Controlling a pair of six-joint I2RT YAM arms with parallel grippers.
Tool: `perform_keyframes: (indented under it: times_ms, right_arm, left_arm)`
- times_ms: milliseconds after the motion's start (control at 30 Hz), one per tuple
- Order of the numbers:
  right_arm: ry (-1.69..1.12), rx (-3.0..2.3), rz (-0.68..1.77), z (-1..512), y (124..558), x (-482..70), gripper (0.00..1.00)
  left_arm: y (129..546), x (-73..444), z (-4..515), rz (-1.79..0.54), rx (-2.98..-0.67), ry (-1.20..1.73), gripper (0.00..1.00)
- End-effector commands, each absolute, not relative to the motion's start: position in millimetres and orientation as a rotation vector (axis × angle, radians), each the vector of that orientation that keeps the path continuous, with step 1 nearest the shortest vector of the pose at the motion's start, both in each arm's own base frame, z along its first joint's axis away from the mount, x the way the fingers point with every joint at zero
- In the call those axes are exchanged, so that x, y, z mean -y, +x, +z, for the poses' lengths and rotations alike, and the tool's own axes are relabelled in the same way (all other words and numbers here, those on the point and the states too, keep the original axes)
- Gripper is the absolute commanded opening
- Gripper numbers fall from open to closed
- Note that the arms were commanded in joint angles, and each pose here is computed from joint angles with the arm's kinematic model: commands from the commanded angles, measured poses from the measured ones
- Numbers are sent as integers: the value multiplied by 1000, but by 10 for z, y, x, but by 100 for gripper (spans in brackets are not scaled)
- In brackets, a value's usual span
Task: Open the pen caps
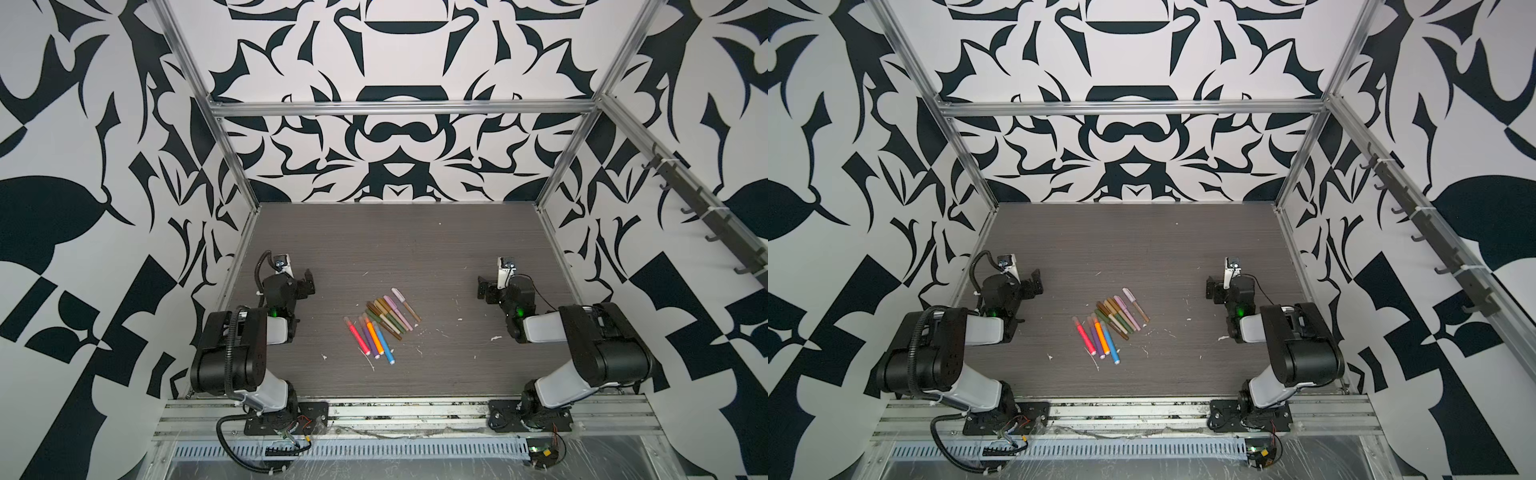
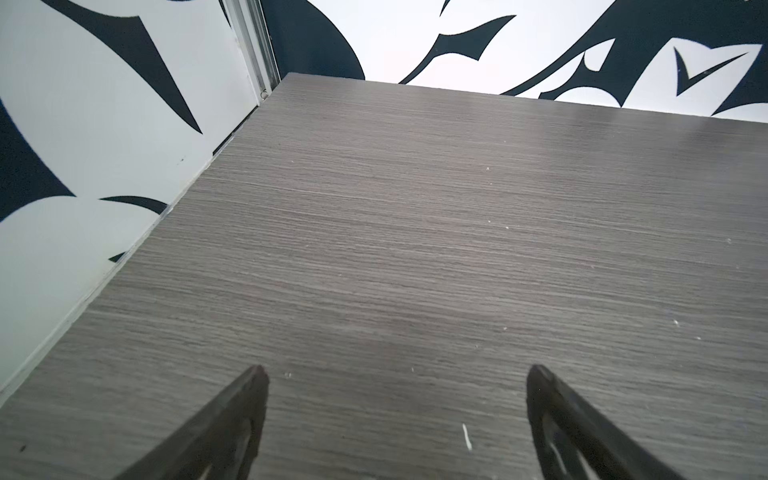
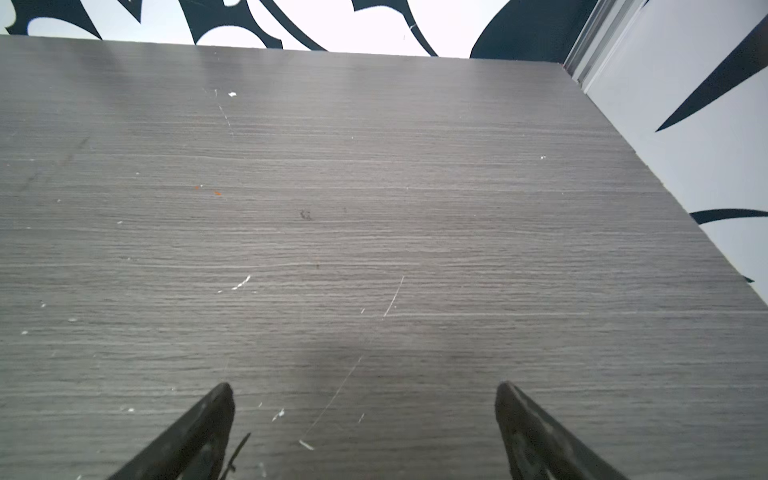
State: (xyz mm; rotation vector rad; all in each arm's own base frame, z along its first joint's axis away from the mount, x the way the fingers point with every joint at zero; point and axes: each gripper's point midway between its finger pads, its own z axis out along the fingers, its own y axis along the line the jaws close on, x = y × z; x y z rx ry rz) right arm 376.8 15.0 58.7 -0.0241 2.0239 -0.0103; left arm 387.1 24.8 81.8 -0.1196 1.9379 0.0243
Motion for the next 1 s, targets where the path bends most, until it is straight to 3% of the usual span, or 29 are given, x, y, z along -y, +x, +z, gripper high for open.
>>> perform_keyframes:
  times_ms: [0, 967]
  right_arm:
    - [-41, -1952, -10, 790, 3869, -163, 100]
    - [-65, -1937, 11, 802, 3847, -208, 100]
  left_arm:
    - [3934, -221, 915, 6, -1896, -119, 99]
    - [3940, -199, 909, 16, -1901, -104, 99]
